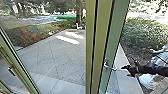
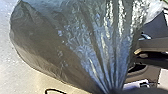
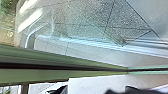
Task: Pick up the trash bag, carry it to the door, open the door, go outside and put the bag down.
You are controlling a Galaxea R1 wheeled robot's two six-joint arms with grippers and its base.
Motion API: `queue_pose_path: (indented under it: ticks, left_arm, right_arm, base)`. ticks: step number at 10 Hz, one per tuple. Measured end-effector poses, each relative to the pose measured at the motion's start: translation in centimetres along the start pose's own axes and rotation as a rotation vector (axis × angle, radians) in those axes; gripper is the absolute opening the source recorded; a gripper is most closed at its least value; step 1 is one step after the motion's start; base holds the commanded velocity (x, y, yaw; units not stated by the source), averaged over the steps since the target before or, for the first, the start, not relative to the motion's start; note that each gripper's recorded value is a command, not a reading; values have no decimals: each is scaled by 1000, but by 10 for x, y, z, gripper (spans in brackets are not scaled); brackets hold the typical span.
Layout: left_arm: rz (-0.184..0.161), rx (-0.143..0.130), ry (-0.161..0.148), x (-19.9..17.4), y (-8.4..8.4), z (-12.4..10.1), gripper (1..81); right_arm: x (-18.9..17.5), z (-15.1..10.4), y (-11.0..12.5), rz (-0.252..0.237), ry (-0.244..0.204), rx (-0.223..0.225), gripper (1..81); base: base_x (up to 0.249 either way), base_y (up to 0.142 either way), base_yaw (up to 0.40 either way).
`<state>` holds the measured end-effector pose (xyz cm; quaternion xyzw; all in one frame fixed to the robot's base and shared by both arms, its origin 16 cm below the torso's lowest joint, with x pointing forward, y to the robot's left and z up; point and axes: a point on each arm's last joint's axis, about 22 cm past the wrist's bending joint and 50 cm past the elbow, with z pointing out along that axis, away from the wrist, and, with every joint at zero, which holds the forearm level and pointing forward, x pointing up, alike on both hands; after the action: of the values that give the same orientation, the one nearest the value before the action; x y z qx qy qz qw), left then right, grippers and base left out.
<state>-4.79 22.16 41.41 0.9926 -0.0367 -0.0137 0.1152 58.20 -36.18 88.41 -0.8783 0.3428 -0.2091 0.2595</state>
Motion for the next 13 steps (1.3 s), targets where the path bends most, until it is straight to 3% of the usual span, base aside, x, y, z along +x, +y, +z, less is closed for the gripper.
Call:
queue_pose_path:
  ticks: [2,3,6,8,9,10,12,13]
  left_arm:
    - [1,0,0,1,0,0,10]
    - [0,-1,-1,0,0,0,10]
    - [0,-6,0,0,5,1,10]
    - [0,-8,3,1,7,1,10]
    - [0,-7,3,1,6,1,10]
    - [0,-7,4,1,7,1,10]
    - [-1,-9,4,1,9,2,10]
    - [-1,-12,4,1,11,2,10]
  right_arm:
    - [3,-3,9,-115,-2,-66,811]
    - [11,-9,2,-186,4,-96,811]
    - [1,-20,6,-379,-94,-240,811]
    - [3,-28,5,-448,-130,-279,811]
    - [11,-33,2,-508,-121,-298,811]
    - [25,-38,-3,-551,-81,-312,811]
    - [59,-52,-22,-653,25,-325,811]
    - [86,-67,-41,-725,118,-329,811]
  base:
    - [0,0,0]
    - [0,0,0]
    - [0,0,0]
    - [0,0,0]
    - [0,0,0]
    - [0,0,0]
    - [0,0,0]
    - [0,0,0]
